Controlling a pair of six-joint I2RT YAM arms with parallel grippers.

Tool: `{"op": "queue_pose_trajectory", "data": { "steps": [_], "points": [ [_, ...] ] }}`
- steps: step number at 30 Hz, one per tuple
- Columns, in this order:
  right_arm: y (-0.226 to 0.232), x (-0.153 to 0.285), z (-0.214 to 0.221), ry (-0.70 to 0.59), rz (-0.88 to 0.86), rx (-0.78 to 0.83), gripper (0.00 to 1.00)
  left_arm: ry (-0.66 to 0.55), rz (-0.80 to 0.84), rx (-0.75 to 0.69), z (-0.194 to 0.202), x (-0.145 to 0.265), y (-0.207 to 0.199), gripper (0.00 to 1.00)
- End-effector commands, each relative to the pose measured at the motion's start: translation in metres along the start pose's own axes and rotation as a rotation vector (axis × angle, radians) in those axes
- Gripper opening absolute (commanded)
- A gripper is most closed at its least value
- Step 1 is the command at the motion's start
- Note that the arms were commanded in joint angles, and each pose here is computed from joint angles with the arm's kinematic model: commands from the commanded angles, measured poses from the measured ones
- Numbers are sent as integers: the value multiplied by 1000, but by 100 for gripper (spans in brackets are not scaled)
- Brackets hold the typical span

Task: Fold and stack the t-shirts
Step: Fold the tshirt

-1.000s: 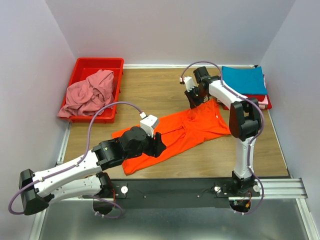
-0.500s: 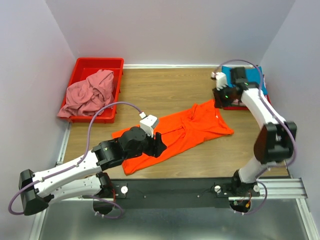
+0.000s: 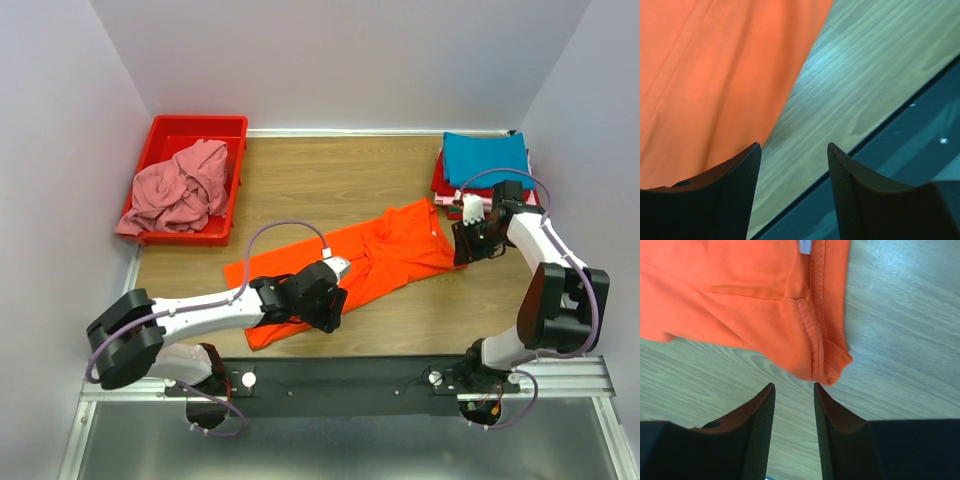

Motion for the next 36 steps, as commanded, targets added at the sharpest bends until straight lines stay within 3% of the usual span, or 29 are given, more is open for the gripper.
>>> {"op": "queue_pose_trajectory", "data": {
  "steps": [1,12,17,25,30,33,35,36],
  "points": [
    [-5,-5,-3,-16,-37,-5,45,10,-71,-34,-5,-6,2,64],
    [-12,-19,2,18,-75,-8,42,106,-201,-65,12,-30,20,64],
    [-20,-20,1,31,-44,4,37,119,-250,-60,14,-34,26,55],
    [-35,-12,-2,18,29,10,4,126,-256,-58,15,-34,27,37],
    [-45,1,-8,-23,94,11,0,129,-247,-62,15,-33,25,31],
    [-44,4,-11,-40,88,12,3,129,-243,-65,14,-31,24,31],
    [-40,4,-12,-56,68,20,21,126,-239,-63,13,-30,24,31],
    [-36,6,-14,-81,47,30,38,126,-239,-64,13,-29,23,31]
  ]
}}
Point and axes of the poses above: each gripper's point midway between its finger pads, its own x axis back along the fingers, its own y axis along the line the jaws close on, z = x × y, the point moved 5 cm from there along x, back along the fingers, and after that the axes turned 8 degrees about x, right-handed, at the moved point
